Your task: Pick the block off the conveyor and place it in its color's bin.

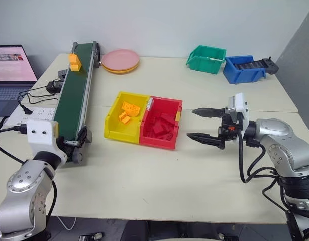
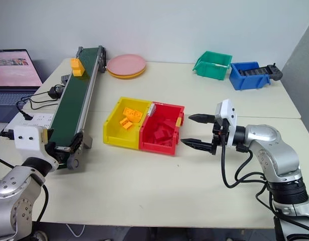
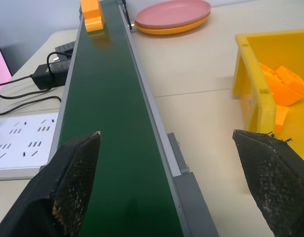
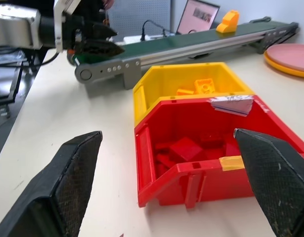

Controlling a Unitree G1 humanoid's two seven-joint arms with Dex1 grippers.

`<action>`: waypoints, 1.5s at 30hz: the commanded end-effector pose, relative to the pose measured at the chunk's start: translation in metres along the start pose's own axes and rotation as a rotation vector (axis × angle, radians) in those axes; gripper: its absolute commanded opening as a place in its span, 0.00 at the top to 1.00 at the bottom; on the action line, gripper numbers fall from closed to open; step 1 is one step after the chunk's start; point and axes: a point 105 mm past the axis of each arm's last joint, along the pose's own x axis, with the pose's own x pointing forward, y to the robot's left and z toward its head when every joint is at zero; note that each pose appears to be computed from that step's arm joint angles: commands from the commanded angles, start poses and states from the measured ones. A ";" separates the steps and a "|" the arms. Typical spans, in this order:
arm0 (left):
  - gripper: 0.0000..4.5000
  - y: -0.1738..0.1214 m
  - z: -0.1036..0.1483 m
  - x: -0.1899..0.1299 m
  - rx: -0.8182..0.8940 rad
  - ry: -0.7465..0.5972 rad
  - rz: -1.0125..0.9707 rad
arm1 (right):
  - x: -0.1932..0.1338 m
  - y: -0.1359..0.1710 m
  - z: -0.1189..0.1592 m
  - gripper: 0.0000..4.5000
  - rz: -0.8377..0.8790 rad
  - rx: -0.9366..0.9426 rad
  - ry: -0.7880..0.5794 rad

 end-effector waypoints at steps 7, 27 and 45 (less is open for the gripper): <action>0.01 0.020 0.017 0.015 -0.014 0.021 0.059 | 0.007 0.005 0.017 0.00 0.039 -0.050 0.002; 0.01 0.050 0.040 0.042 -0.085 -0.015 0.135 | 0.007 0.008 0.019 0.00 0.048 -0.030 0.022; 0.05 0.054 0.026 0.049 -0.123 0.066 0.173 | 0.003 0.016 0.018 0.00 0.074 -0.024 0.029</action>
